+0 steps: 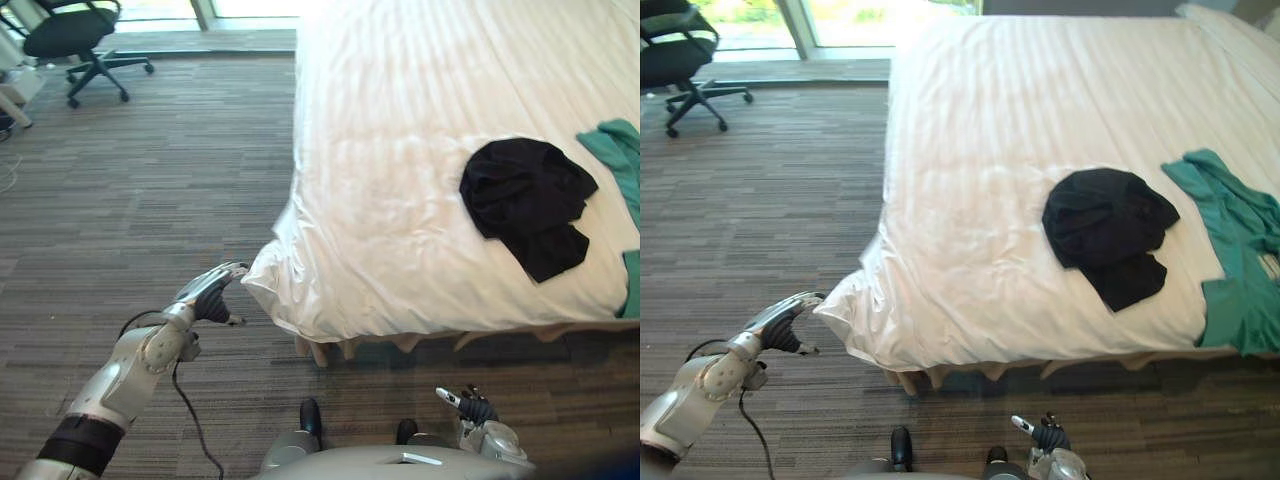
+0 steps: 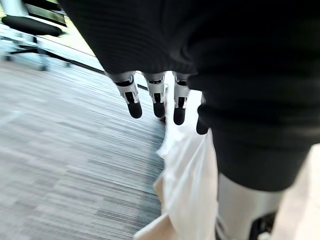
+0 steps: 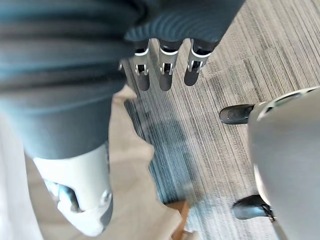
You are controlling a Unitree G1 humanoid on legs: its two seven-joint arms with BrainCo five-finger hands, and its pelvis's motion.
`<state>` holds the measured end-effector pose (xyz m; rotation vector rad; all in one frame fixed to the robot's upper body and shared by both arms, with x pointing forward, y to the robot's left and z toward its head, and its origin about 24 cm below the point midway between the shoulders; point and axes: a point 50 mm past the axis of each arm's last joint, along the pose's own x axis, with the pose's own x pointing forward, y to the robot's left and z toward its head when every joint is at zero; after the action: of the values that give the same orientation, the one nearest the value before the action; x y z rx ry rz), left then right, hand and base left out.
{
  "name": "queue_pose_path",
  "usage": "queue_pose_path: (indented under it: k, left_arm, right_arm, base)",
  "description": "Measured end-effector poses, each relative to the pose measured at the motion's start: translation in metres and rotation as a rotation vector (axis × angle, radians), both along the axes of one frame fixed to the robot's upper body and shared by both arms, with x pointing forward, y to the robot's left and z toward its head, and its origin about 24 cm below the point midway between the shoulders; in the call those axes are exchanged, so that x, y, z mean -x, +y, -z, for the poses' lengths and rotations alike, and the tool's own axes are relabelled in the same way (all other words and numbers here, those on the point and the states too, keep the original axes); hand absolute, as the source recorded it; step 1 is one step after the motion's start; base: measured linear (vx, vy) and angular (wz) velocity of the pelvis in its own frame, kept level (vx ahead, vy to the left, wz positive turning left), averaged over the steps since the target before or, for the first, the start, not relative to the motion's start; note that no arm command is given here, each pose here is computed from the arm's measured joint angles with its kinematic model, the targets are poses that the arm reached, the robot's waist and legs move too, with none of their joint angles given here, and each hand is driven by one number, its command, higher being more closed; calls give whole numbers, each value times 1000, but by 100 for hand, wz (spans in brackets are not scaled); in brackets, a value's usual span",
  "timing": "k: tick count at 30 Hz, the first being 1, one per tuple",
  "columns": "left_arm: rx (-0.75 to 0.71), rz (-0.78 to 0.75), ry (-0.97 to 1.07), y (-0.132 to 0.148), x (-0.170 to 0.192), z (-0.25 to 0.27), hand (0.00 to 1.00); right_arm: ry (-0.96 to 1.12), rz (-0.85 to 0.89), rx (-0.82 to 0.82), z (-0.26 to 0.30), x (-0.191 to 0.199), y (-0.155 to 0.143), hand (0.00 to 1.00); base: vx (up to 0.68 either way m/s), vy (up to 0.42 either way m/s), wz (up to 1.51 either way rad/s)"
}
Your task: Tidy the bed and pick cloth on bed and put in laundry
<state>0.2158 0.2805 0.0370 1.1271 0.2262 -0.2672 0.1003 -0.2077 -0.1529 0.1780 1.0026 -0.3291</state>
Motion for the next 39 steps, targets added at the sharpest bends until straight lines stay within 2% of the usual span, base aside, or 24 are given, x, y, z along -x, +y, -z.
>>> queue_pose_path:
  k: [4, 8, 10, 12, 14, 20, 25, 26, 27, 30, 33, 35, 37, 38, 39]
  left_arm:
    - [83, -101, 12, 7, 21, 9, 0]
    - [187, -177, -35, 6, 34, 6, 0]
    - [269, -273, -99, 8, 42, 6, 0]
    - [424, -372, -151, -3, 51, 13, 0]
    - [553, -417, -166, -17, 56, 20, 0]
    - [841, -600, -215, -52, 70, 34, 0]
    - [958, -798, -225, -47, 69, 55, 0]
    - [1006, -911, -227, -37, 71, 69, 0]
    - [1013, -927, -226, -35, 72, 71, 0]
    - [1059, -1064, -183, -27, 84, 92, 0]
    - [1070, -1188, -127, -22, 98, 113, 0]
    - [1043, -1280, -78, -15, 118, 126, 0]
    - [1036, -1315, -41, -14, 122, 136, 0]
    - [1017, -1352, 10, -13, 131, 145, 0]
    - [1011, -1391, 44, -15, 139, 152, 0]
  right_arm:
    - [6, 59, -6, 1, 7, -6, 0]
    - [-3, 213, -9, -1, 20, -23, 0]
    - [-37, 340, -29, -3, 23, -33, 0]
    - [-100, 460, -32, -9, 23, -45, 0]
    - [-152, 509, -17, -16, 22, -54, 0]
    - [-327, 556, 77, -47, 19, -65, 0]
    - [-427, 640, 164, -70, 6, -77, 0]
    - [-481, 714, 225, -84, 2, -93, 0]
    - [-492, 726, 236, -87, 1, -96, 0]
    - [-587, 805, 374, -119, 2, -133, 0]
    - [-726, 873, 530, -167, 2, -182, 0]
    - [-891, 917, 636, -222, -4, -225, 0]
    - [-971, 959, 677, -249, -2, -251, 0]
    - [-995, 891, 684, -259, -15, -253, 0]
    - [-1006, 803, 675, -258, -31, -236, 0]
  base:
    - [-25, -16, 42]
    - [5, -16, 40]
    - [25, -14, 21]
    - [31, -9, 7]
    - [60, -1, -9]
    - [28, -5, -21]
    - [-52, 8, -35]
    - [-37, 1, -23]
    - [-20, -6, -20]
    - [18, -7, -3]
    - [41, -2, -4]
    - [73, -23, -7]
    - [88, -15, -2]
    - [147, -18, -8]
    - [154, -32, -6]
